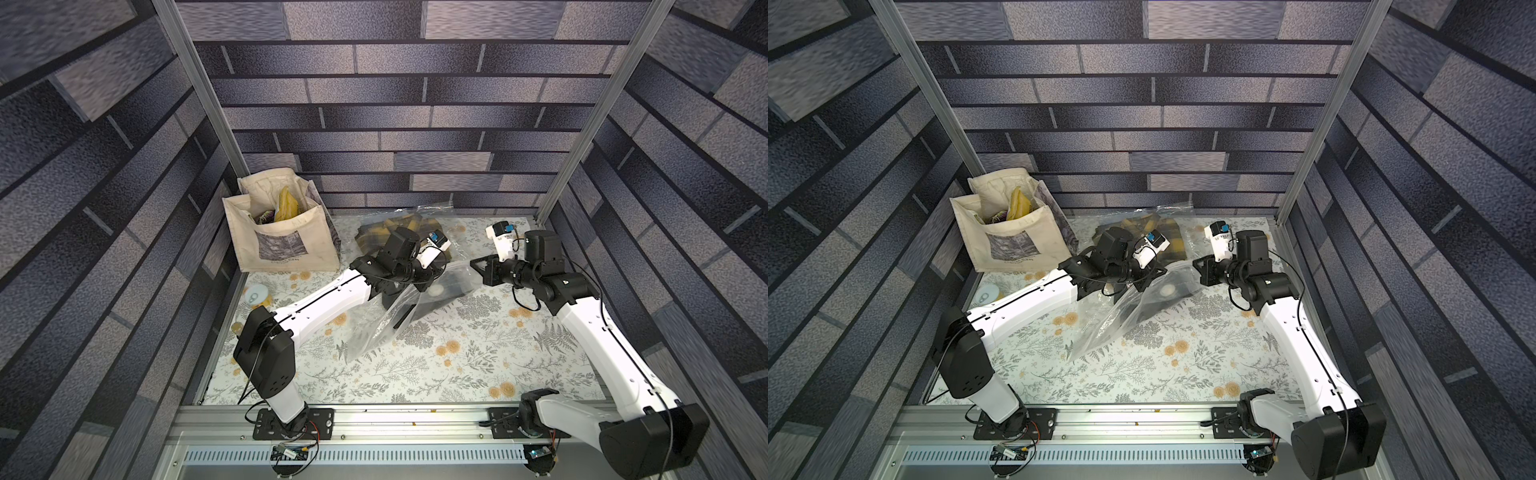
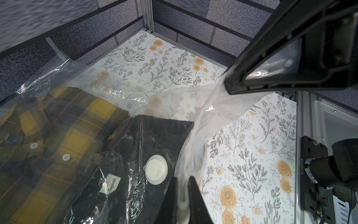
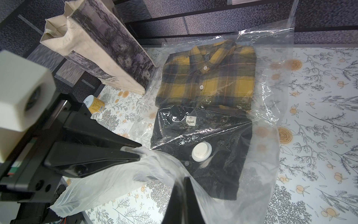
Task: Place the folded shirt into the vacuum bag
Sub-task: Close the vacuum bag at the center of the board.
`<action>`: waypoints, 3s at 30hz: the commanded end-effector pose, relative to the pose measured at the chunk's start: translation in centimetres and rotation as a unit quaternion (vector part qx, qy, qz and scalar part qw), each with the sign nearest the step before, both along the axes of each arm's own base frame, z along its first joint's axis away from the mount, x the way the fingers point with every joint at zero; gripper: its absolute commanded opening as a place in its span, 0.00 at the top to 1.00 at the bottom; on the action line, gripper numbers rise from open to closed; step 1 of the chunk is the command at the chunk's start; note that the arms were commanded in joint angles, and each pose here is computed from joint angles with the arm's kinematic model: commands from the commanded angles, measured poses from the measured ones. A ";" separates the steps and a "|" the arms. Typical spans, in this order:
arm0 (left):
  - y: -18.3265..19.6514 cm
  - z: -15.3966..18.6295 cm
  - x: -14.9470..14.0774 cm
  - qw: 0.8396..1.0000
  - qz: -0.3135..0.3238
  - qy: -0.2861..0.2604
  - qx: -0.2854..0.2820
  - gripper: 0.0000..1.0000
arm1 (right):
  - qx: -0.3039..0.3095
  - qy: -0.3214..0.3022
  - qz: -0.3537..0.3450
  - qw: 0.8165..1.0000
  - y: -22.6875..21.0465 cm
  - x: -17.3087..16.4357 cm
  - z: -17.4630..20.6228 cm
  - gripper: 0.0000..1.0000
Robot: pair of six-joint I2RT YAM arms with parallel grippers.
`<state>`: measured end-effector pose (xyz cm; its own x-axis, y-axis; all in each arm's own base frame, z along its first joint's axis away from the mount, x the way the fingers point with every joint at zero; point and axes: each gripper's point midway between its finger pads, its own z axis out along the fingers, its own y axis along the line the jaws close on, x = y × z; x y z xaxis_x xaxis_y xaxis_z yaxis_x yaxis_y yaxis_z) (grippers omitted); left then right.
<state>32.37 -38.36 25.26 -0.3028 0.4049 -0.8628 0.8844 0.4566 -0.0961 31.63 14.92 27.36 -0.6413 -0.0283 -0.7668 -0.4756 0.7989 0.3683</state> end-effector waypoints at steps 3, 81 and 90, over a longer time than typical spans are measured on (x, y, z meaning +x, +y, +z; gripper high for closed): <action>0.1 -1.0 -0.2 0.999 -0.016 0.007 0.031 0.97 | -0.007 -0.034 -0.021 0.999 -0.9 0.5 1.2 1.00; 6.2 3.3 -6.9 0.988 -0.095 -0.087 0.091 1.00 | -0.255 0.012 0.340 0.905 7.3 -4.9 -2.6 0.47; 6.5 2.4 -7.0 0.988 -0.092 -0.071 0.106 1.00 | -0.238 0.032 0.337 0.910 7.6 -5.4 -3.8 0.82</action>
<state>25.70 -31.77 24.84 -0.1465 0.6553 -0.7411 0.9499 0.3023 0.0795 27.16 22.44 24.28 -0.3796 -0.7523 -0.5385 -0.9095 0.4102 0.0680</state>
